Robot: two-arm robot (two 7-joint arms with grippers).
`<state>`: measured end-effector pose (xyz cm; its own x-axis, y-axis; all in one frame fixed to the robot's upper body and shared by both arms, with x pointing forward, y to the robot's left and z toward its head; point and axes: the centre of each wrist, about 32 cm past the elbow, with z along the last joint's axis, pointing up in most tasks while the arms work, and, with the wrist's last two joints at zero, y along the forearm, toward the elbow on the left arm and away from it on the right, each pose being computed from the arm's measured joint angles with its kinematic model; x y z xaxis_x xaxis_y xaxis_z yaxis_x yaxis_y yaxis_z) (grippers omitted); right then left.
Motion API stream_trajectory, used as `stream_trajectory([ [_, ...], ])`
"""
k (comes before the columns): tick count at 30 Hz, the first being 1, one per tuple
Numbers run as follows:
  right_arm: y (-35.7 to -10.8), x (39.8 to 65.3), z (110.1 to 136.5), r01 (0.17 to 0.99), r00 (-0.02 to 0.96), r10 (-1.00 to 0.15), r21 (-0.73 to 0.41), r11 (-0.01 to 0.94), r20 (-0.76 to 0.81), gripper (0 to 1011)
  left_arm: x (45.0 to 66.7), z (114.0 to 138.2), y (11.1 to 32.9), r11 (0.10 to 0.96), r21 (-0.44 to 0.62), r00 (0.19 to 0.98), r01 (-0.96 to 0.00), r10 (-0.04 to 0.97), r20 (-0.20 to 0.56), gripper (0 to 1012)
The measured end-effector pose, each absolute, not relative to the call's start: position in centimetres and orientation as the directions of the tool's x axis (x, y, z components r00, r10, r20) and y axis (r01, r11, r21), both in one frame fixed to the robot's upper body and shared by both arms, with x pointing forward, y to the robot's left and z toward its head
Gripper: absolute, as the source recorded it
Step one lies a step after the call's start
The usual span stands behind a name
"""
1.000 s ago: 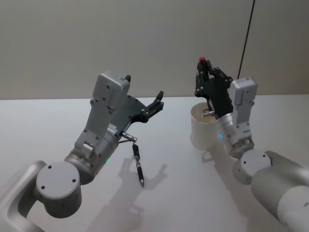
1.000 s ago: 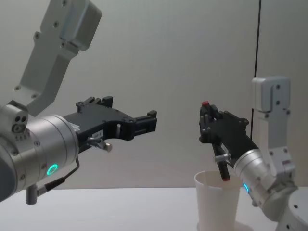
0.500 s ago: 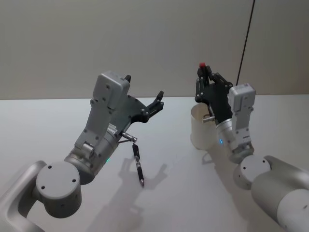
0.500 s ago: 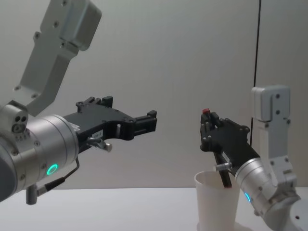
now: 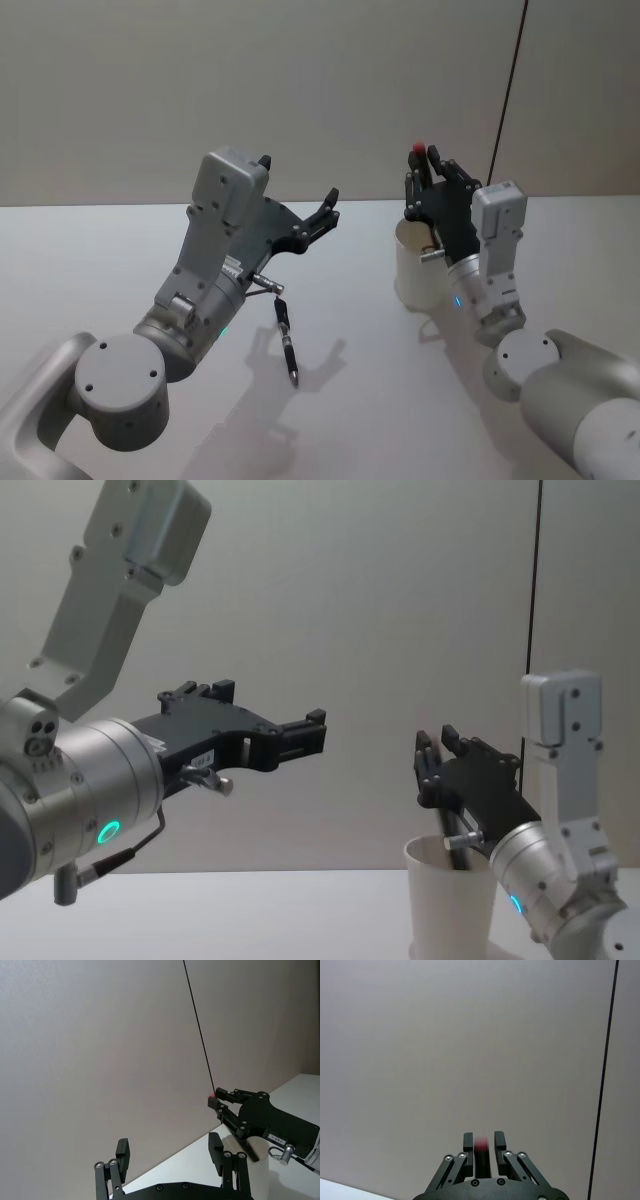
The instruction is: Place the pen into the pen holder.
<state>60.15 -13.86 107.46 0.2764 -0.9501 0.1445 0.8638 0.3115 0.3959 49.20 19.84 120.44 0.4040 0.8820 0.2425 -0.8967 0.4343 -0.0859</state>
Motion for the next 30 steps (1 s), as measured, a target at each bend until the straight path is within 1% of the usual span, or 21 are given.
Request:
stream_trajectory([
  [1,-13.86,60.13,107.44,0.864,0.276,-0.95,0.395,0.311,0.144,226,49.2,120.44,19.84,0.434,-0.086,0.404,-0.897,0.882,0.242,999],
  [2,-13.83,60.1,107.4,0.865,0.276,-0.95,0.394,0.311,0.144,280,49.2,120.44,19.84,0.434,-0.086,0.404,-0.897,0.882,0.242,1000],
  [5,-13.8,60.02,107.3,0.867,0.275,-0.95,0.39,0.31,0.145,378,49.2,120.44,19.84,0.434,-0.086,0.404,-0.897,0.882,0.242,1000],
  [6,-13.8,60.02,107.3,0.867,0.275,-0.95,0.39,0.31,0.145,378,49.2,120.44,19.84,0.434,-0.086,0.404,-0.897,0.882,0.242,1000],
  [9,-13.77,59.95,107.22,0.868,0.275,-0.951,0.387,0.31,0.145,496,49.2,120.44,19.84,0.434,-0.086,0.404,-0.897,0.882,0.242,1000],
  [10,-13.76,59.93,107.2,0.869,0.274,-0.951,0.386,0.31,0.145,506,49.2,120.44,19.84,0.434,-0.086,0.404,-0.897,0.882,0.242,1000],
  [12,-13.76,59.91,107.17,0.87,0.274,-0.951,0.385,0.309,0.145,576,49.2,120.44,19.84,0.434,-0.086,0.404,-0.897,0.882,0.242,1000],
  [13,-13.75,59.9,107.16,0.87,0.274,-0.951,0.384,0.309,0.146,591,49.2,120.44,19.84,0.434,-0.086,0.404,-0.897,0.882,0.242,999],
  [16,-13.75,59.85,107.09,0.871,0.273,-0.951,0.382,0.309,0.147,717,49.2,120.44,19.84,0.434,-0.086,0.404,-0.897,0.882,0.242,1000],
  [18,-13.77,59.83,107.07,0.871,0.271,-0.951,0.382,0.308,0.147,756,49.2,120.44,19.84,0.434,-0.086,0.404,-0.897,0.882,0.242,1000],
  [20,-13.79,59.83,107.06,0.872,0.27,-0.952,0.382,0.307,0.147,832,49.2,120.44,19.84,0.434,-0.086,0.404,-0.897,0.882,0.242,1000],
  [21,-13.83,59.84,107.06,0.873,0.269,-0.952,0.381,0.305,0.146,839,49.2,120.44,19.84,0.434,-0.086,0.404,-0.897,0.882,0.242,999],
  [22,-13.84,59.84,107.06,0.873,0.269,-0.952,0.38,0.305,0.146,882,49.2,120.44,19.84,0.434,-0.086,0.404,-0.897,0.882,0.242,999],
  [23,-13.84,59.84,107.06,0.873,0.269,-0.952,0.38,0.305,0.146,882,49.2,120.44,19.84,0.434,-0.086,0.404,-0.897,0.882,0.242,1000],
  [24,-13.89,59.86,107.06,0.875,0.267,-0.953,0.378,0.302,0.144,932,49.2,120.44,19.84,0.434,-0.086,0.404,-0.897,0.882,0.242,1000],
  [25,-13.91,59.87,107.07,0.875,0.266,-0.953,0.378,0.301,0.144,947,49.2,120.44,19.84,0.434,-0.086,0.404,-0.897,0.882,0.242,1000],
  [26,-13.97,59.9,107.09,0.878,0.265,-0.954,0.374,0.3,0.143,992,49.2,120.44,19.84,0.434,-0.086,0.404,-0.897,0.882,0.242,1000],
  [30,-14.15,60.1,107.28,0.883,0.263,-0.955,0.363,0.296,0.138,1002,49.2,120.44,19.84,0.434,-0.086,0.404,-0.897,0.882,0.242,999],
])
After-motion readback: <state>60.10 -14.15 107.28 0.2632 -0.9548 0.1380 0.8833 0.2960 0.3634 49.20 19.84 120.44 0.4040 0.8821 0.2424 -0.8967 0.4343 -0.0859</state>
